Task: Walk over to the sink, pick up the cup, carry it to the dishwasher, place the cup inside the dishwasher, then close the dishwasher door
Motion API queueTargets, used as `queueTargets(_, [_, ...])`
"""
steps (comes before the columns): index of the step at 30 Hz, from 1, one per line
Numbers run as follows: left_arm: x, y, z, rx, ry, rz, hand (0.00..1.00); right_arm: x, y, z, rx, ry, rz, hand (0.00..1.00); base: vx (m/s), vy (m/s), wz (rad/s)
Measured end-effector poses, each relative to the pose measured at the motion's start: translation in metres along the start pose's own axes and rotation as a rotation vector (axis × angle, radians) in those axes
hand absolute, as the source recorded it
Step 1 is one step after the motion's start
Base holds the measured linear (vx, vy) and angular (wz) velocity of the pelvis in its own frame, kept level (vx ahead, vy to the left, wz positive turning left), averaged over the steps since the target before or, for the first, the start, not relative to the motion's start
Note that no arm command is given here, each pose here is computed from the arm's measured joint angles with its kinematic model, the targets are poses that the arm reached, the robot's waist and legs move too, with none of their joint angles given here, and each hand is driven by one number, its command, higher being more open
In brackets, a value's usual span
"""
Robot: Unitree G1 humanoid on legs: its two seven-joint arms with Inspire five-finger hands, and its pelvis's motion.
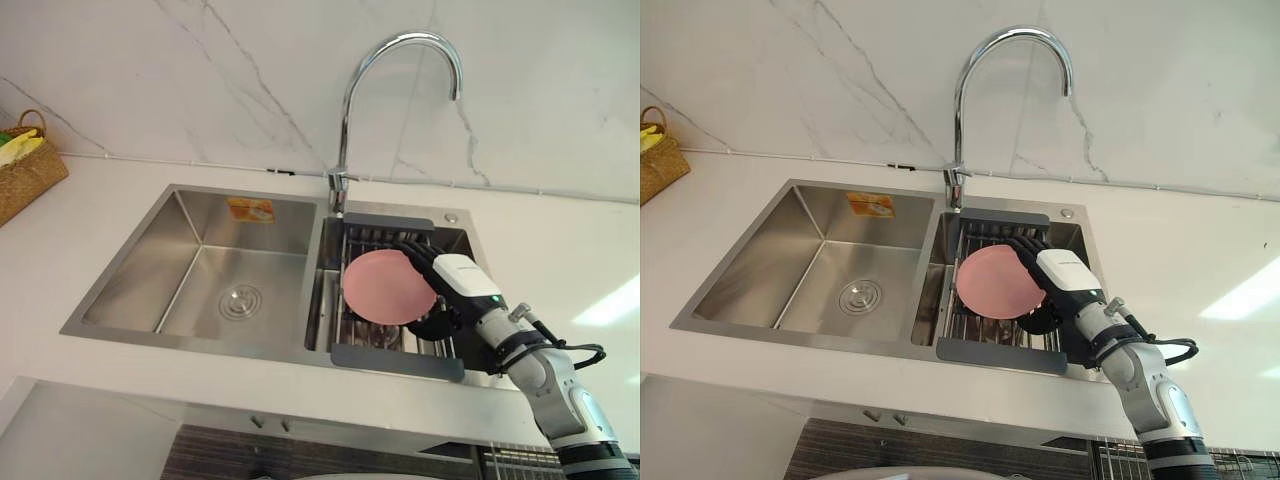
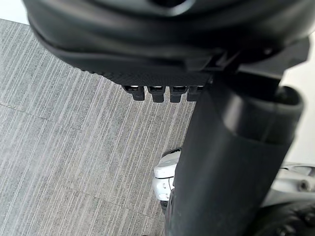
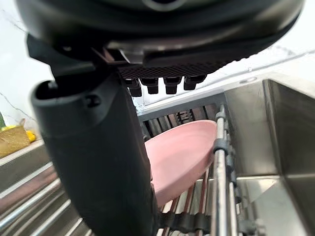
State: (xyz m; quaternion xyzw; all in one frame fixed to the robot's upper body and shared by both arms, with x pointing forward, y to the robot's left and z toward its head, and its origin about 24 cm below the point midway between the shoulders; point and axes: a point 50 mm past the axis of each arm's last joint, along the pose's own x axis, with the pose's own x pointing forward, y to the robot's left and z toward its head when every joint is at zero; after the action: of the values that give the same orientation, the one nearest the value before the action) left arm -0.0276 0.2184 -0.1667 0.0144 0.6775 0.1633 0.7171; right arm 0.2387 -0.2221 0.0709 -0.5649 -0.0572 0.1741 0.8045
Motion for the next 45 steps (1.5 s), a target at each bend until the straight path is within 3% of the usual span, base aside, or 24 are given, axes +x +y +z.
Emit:
queueTargets(12, [0.000, 0.000, 0.001, 0.002, 0.004, 0.000, 1.00, 0.000, 0.004, 0.008, 0.016, -0.063, 0.133, 1.00, 0.00, 0.000, 0.00])
queueTargets(27, [0.000, 0.001, 0.002, 0.003, 0.003, 0.000, 1.00, 0.003, 0.009, 0.013, -0.130, -0.072, 0.043, 1.00, 0.00, 0.000, 0.01])
queueTargets(45, [-0.001, -0.001, 0.005, 0.024, -0.012, -0.008, 1.00, 0.010, 0.029, -0.005, -0.169, 0.083, 0.005, 1.00, 0.00, -0.002, 0.03])
